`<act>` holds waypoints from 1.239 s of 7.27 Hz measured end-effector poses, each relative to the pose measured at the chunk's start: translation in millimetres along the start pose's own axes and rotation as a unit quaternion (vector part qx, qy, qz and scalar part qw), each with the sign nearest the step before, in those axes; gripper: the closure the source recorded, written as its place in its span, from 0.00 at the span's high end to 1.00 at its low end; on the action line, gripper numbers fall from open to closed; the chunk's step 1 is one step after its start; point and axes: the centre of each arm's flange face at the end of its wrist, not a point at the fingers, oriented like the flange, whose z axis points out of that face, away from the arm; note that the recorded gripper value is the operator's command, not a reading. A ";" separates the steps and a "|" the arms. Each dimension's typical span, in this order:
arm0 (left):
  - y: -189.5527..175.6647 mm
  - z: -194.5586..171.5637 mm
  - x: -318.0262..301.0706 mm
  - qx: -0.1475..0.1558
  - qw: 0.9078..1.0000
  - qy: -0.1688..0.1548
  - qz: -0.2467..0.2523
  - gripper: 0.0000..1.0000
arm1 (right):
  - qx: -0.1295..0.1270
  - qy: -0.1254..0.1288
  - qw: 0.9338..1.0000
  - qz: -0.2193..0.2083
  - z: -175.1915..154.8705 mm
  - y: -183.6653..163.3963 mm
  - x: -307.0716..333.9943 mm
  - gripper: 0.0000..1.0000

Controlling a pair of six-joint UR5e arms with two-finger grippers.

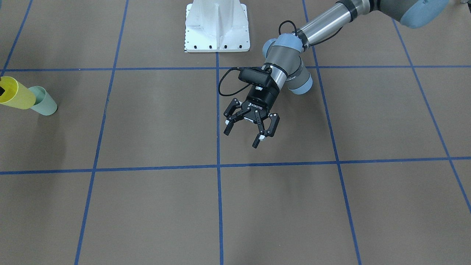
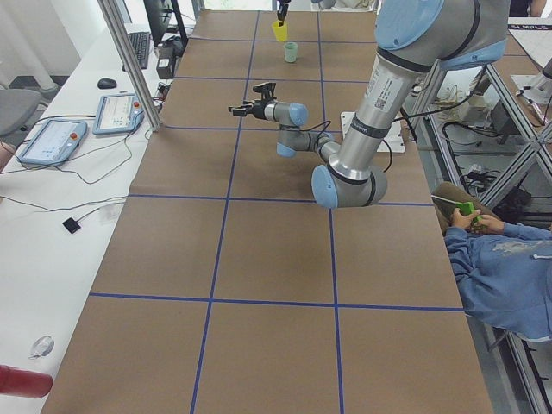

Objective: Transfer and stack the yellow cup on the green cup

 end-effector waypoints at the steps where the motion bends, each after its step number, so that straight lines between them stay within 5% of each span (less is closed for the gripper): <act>1: 1.2 -0.3 0.6 -0.001 1.000 0.000 0.000 0.99 | -0.007 0.003 1.000 -0.003 4.4 3.6 0.8 0.00; 9: 2.0 -1.3 2.6 -0.001 1.000 0.002 -0.001 0.99 | -0.036 0.026 0.999 -0.019 30.0 18.4 17.8 0.00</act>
